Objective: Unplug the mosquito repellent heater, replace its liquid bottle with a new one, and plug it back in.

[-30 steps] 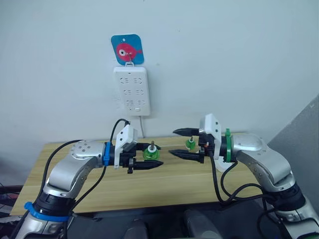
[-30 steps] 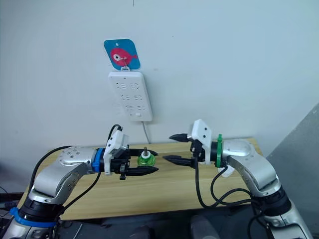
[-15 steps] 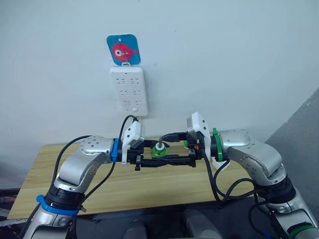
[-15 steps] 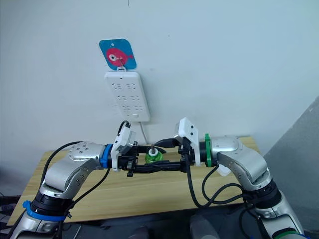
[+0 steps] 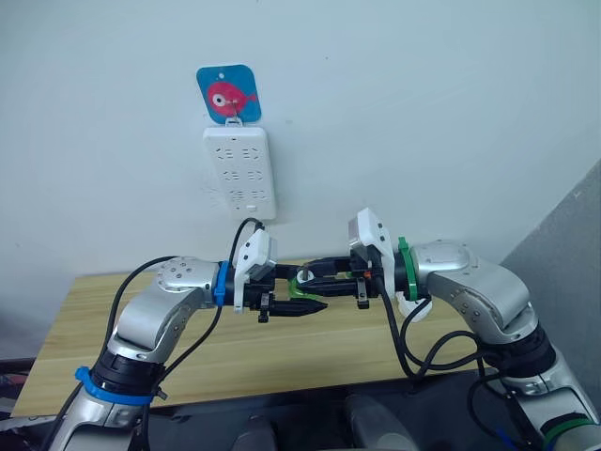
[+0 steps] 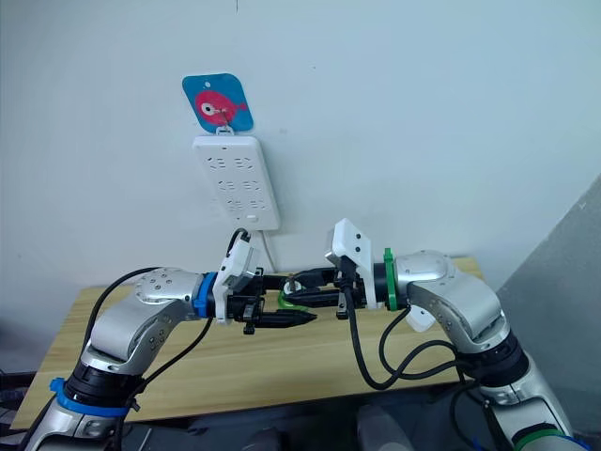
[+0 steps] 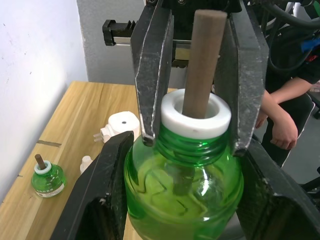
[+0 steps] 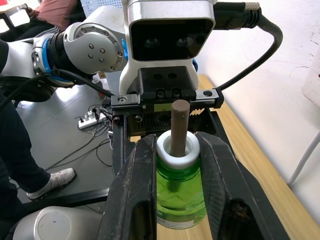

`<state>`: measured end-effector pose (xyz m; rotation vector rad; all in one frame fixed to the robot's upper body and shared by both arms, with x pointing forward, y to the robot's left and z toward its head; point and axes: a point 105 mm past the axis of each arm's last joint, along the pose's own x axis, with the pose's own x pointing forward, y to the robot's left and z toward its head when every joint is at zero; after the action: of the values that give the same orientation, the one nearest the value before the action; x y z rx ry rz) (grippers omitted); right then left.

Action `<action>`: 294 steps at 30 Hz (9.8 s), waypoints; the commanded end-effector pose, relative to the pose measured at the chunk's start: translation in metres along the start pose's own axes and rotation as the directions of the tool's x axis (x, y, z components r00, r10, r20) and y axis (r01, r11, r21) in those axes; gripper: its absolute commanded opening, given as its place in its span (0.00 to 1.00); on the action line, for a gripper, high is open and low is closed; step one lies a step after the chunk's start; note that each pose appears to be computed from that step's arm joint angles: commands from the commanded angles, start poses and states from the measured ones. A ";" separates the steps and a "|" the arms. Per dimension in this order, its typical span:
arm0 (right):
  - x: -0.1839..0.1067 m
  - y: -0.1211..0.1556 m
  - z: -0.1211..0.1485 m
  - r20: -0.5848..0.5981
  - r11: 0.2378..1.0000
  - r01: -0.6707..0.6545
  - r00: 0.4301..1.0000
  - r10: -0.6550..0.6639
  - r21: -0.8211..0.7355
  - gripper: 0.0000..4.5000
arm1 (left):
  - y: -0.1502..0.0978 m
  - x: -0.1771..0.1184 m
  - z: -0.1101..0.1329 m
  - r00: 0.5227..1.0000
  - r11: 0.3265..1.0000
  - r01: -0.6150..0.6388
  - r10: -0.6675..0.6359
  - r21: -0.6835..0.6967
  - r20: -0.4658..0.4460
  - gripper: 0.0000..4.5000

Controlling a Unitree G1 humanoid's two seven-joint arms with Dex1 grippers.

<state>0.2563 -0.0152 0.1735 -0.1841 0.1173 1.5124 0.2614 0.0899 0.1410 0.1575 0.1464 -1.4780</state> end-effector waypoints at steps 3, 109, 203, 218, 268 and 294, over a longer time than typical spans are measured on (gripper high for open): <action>-0.003 -0.001 0.018 0.035 0.998 -0.006 0.999 0.008 -0.068 0.18 | 0.000 -0.003 0.014 0.997 1.000 0.008 -0.008 0.001 0.075 0.51; -0.113 -0.025 -0.022 -0.198 0.766 0.599 0.801 -0.565 0.234 1.00 | 0.014 -0.049 0.068 0.891 0.850 -0.074 0.291 -0.521 0.348 0.53; -0.086 0.008 0.046 0.271 0.789 0.020 0.934 -0.234 0.614 0.67 | -0.005 -0.039 0.080 0.964 0.961 0.037 0.038 -0.274 0.264 0.52; -0.074 0.019 0.049 0.251 0.743 -0.016 0.946 -0.205 0.669 0.67 | -0.011 -0.033 0.086 0.966 0.964 0.087 -0.020 -0.252 0.257 0.52; -0.079 0.021 0.041 0.275 0.716 -0.051 0.940 -0.200 0.696 0.67 | -0.013 -0.037 0.078 0.972 0.946 0.132 -0.065 -0.295 0.227 0.52; -0.073 0.026 0.041 0.291 0.715 -0.084 0.941 -0.171 0.694 0.67 | -0.010 -0.028 0.087 0.954 0.936 0.179 -0.090 -0.302 0.287 0.52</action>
<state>0.2356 -0.0832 0.2198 0.6934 0.4138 1.2627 0.2531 0.1003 0.2178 -0.3308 0.2315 -1.5369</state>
